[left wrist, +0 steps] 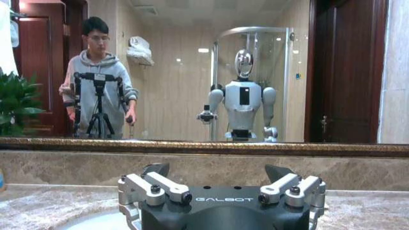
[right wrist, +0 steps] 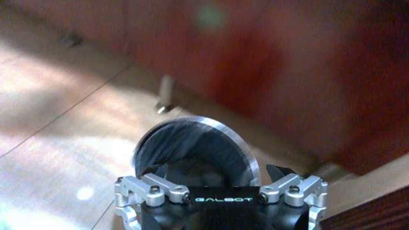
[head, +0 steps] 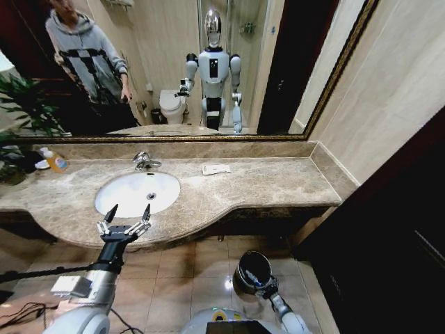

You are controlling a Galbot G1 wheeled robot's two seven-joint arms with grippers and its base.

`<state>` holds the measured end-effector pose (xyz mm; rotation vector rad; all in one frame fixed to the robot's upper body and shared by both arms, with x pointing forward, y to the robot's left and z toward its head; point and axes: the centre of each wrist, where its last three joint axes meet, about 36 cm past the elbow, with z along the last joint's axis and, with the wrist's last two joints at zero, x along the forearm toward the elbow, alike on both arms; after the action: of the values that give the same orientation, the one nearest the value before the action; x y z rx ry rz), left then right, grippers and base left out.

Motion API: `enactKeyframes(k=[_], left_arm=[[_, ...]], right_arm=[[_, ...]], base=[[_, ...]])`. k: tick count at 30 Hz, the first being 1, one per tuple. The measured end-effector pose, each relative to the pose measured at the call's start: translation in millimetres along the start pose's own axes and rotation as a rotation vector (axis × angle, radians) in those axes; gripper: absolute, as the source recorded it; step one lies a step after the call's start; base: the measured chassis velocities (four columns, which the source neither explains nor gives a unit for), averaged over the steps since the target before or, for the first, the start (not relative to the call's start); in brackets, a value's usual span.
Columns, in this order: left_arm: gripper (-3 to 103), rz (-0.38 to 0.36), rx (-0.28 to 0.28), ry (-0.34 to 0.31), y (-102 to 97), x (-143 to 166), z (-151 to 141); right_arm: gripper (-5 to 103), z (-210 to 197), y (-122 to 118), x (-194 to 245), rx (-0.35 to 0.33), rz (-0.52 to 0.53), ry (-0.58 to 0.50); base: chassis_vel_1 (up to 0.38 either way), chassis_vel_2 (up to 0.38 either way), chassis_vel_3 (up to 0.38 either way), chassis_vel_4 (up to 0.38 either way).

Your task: Pick up the trash from the sink and place it in the trash bin.

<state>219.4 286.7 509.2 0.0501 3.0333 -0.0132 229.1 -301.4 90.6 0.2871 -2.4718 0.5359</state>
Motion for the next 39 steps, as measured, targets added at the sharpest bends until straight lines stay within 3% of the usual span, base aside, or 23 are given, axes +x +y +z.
enactKeyframes(k=[3, 10, 15, 18, 20, 26, 31, 36, 39], left_arm=[[100, 0.000, 0.000, 0.000, 0.0, 0.0, 0.0], [100, 0.000, 0.000, 0.000, 0.0, 0.0, 0.0], [100, 0.000, 0.000, 0.000, 0.0, 0.0, 0.0], [100, 0.000, 0.000, 0.000, 0.0, 0.0, 0.0], [100, 0.000, 0.000, 0.000, 0.0, 0.0, 0.0], [100, 0.000, 0.000, 0.000, 0.0, 0.0, 0.0], [100, 0.000, 0.000, 0.000, 0.0, 0.0, 0.0], [100, 0.000, 0.000, 0.000, 0.0, 0.0, 0.0], [100, 0.000, 0.000, 0.000, 0.0, 0.0, 0.0]], right_arm=[[100, -30.6, -20.7, 20.7, -0.089, 0.103, -0.115], [100, -69.6, -53.6, 68.9, -0.134, 0.201, -0.248], [100, -102.5, -55.4, 119.7, -0.238, 0.194, -0.293], [100, -118.2, -54.9, 135.1, -0.258, 0.195, -0.327], [100, -151.1, -57.4, 156.2, -0.276, 0.198, -0.406], [100, -200.2, -69.8, 175.6, -0.281, 0.195, -0.531], [100, -256.1, -78.8, 187.9, -0.306, 0.101, -0.620], [100, -325.7, -102.0, 180.2, -0.213, -0.038, -0.689], [100, -339.8, -115.4, 166.5, -0.171, -0.086, -0.685]], base=[[0.000, 0.000, 0.000, 0.000], [0.000, 0.000, 0.000, 0.000], [0.000, 0.000, 0.000, 0.000], [0.000, 0.000, 0.000, 0.000], [0.000, 0.000, 0.000, 0.000], [0.000, 0.000, 0.000, 0.000], [0.000, 0.000, 0.000, 0.000], [0.000, 0.000, 0.000, 0.000], [0.000, 0.000, 0.000, 0.000]])
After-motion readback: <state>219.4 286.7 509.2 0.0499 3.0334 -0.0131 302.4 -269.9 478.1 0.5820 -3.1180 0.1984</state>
